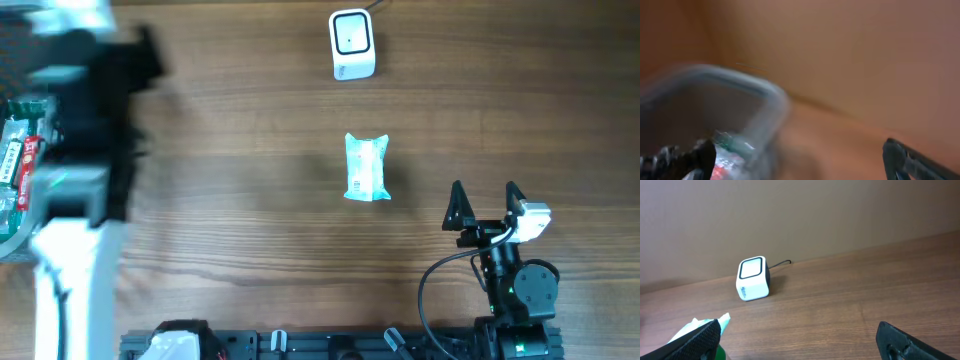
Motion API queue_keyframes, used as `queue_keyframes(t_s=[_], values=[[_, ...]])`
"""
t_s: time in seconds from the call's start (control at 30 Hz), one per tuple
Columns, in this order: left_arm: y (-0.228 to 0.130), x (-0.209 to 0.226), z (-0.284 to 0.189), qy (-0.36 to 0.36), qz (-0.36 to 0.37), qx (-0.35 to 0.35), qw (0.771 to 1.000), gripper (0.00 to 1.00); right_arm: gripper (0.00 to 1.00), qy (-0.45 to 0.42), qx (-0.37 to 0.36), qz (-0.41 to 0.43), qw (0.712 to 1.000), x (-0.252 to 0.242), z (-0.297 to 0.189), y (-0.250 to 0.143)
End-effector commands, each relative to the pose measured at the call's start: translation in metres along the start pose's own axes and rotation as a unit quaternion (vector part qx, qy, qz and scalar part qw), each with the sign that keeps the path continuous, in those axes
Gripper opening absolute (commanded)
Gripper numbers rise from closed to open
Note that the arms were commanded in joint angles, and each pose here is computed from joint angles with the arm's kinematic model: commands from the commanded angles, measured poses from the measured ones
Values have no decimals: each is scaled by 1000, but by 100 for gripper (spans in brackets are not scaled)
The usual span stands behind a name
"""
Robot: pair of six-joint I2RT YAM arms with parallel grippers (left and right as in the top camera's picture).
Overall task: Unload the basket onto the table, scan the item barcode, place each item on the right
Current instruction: 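Reach the left gripper back into the basket and grasp the green glove package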
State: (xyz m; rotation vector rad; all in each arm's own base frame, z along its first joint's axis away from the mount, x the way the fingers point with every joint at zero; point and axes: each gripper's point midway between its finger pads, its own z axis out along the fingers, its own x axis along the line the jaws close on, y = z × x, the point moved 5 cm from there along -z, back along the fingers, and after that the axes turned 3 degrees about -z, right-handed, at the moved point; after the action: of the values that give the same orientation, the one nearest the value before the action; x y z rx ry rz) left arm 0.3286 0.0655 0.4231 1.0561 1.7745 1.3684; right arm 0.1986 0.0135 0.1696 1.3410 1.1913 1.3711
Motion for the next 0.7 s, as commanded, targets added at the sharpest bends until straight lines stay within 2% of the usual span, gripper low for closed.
queue_keyframes(t_s=[0.0,0.13,0.3,0.47,0.67], values=[[36,88,-11,113,75,-55,989,100,100,-7,-4,2,1000,-2,0,1],[21,155,8,169,127,-4,977,100,100,-7,-4,2,1000,-2,0,1],[-43,212,50,166,96,130,973,100,100,-7,-4,2,1000,-2,0,1],[-95,232,90,125,73,210,967,100,100,-7,-4,2,1000,-2,0,1],[-156,250,128,80,102,291,948,100,100,-7,-4,2,1000,-2,0,1]])
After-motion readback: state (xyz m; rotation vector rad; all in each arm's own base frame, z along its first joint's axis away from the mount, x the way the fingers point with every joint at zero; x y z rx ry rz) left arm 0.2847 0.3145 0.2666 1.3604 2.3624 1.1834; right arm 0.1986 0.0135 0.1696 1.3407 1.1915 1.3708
